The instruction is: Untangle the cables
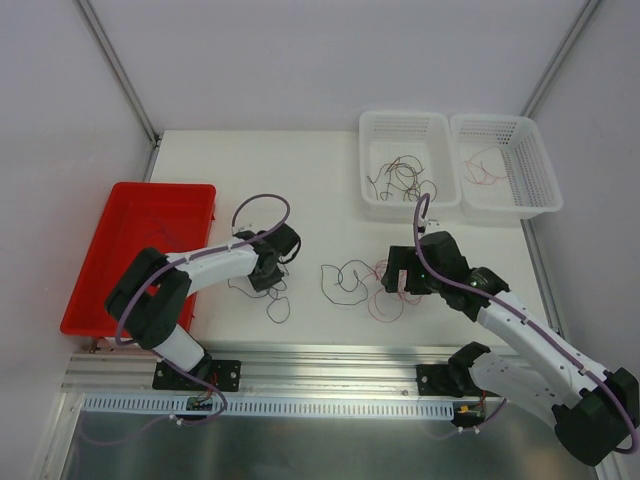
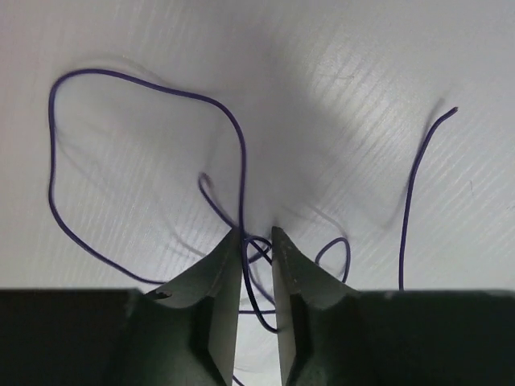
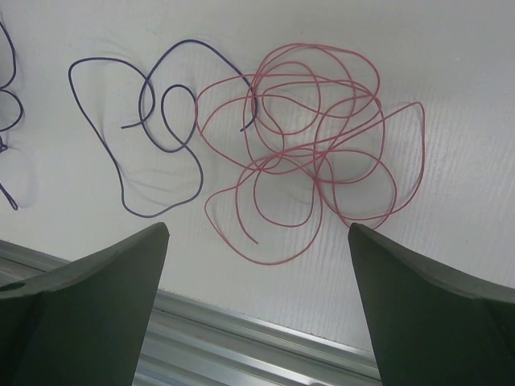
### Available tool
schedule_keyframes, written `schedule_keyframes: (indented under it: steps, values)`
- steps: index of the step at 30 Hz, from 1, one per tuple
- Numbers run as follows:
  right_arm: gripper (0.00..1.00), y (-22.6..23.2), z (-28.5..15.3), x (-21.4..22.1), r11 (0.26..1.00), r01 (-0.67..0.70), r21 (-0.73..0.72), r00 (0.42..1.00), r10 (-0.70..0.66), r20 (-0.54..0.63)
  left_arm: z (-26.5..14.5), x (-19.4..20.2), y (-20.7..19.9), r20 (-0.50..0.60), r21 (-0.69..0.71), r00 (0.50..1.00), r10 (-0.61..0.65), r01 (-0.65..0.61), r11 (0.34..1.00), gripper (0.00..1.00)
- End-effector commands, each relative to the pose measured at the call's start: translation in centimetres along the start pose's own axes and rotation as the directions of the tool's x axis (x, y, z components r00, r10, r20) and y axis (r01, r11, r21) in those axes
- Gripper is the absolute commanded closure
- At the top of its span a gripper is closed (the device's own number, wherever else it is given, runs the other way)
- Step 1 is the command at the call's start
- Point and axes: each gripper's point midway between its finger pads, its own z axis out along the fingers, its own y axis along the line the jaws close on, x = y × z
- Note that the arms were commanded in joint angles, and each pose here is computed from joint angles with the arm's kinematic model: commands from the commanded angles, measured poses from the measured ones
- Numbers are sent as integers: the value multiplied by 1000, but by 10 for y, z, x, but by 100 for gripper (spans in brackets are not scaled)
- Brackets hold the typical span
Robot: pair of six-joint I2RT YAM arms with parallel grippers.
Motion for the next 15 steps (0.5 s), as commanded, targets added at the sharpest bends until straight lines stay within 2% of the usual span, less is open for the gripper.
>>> schedule_keyframes:
  steps: [1, 2, 5, 11, 15]
  values:
    - [0, 5, -3, -7, 1000, 7, -26, 999, -6, 33, 4, 8, 5, -10, -27, 999, 35, -36, 999, 82]
    - [0, 5, -4, -6, 1000, 8, -24, 1000, -7, 29, -1, 5, 0, 1, -6, 999, 40, -40, 999, 90]
    - [0, 4, -5, -6, 1000, 6, -20, 999, -5, 32, -12, -5, -8, 30, 37, 995, 91, -92, 995, 100]
    - [0, 2, -15, -7, 1000, 5, -18, 999, -4, 44, -72, -50, -37, 162, 181, 970, 179, -208, 961, 100]
    - [0, -1, -26, -7, 1000, 6, -16, 999, -5, 52, -133, -93, -54, 288, 261, 937, 199, -277, 925, 100]
